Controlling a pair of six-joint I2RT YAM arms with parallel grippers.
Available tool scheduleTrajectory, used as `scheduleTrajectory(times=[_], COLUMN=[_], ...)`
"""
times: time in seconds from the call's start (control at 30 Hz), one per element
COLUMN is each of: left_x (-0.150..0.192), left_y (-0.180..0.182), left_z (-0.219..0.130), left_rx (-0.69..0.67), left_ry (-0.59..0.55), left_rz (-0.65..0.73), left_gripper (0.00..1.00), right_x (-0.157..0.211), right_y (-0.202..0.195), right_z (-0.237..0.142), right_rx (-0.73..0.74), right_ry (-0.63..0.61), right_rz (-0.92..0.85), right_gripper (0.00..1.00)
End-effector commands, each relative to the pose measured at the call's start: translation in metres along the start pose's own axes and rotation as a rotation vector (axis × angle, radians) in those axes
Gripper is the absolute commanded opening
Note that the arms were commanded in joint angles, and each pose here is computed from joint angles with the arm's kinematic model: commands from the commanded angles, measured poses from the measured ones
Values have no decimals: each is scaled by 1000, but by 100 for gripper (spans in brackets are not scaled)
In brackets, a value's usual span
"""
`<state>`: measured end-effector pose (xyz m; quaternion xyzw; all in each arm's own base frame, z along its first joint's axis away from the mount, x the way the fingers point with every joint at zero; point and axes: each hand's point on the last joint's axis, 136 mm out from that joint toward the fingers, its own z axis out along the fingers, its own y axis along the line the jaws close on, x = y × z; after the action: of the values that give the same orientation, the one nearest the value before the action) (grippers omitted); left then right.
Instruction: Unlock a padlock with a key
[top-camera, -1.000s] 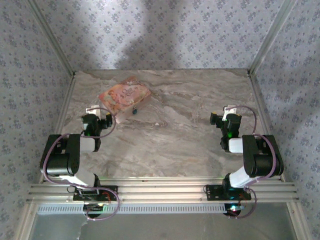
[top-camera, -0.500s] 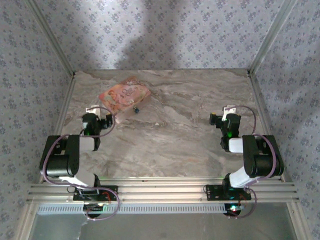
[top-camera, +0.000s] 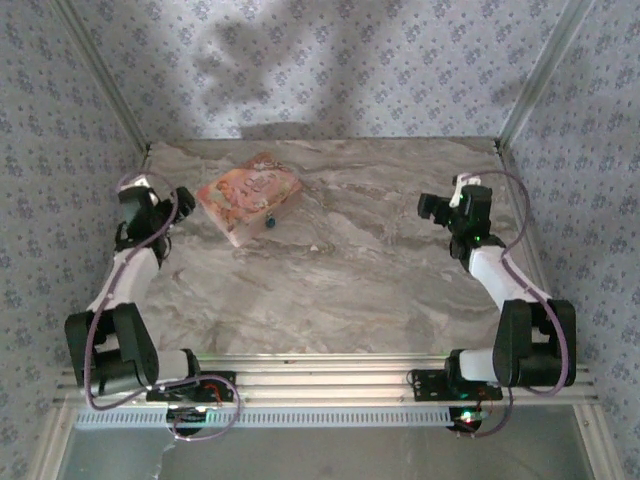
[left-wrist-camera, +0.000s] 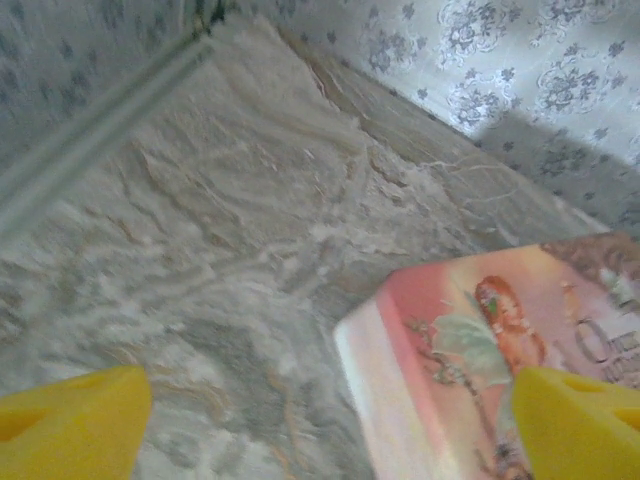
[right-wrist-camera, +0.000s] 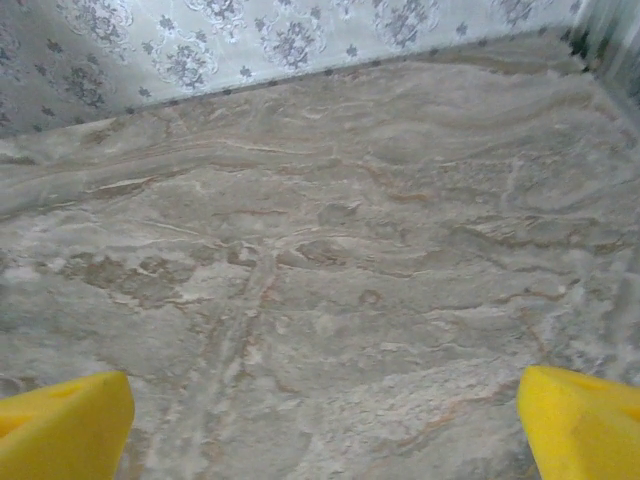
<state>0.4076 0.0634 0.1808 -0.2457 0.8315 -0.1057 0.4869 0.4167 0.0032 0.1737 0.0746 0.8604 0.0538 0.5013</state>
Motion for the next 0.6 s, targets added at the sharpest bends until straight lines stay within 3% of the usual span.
scheduleTrajectory(times=[0.0, 0.17, 0.3, 0.57], left_x=[41, 66, 99, 166], left_y=[-29, -53, -76, -101], left_z=[12, 41, 58, 53], left_rx=[174, 295, 318, 309], left_ry=[265, 424, 544, 720], left_rz=[-196, -291, -247, -145], left_gripper=[86, 76, 76, 60], right_x=[30, 24, 25, 31], right_y=[18, 44, 56, 64], right_z=[4, 9, 10, 4], right_rx=[-53, -110, -127, -141], right_ry=[216, 240, 255, 303], right_rz=[125, 139, 129, 112], right_gripper=[100, 100, 100, 100])
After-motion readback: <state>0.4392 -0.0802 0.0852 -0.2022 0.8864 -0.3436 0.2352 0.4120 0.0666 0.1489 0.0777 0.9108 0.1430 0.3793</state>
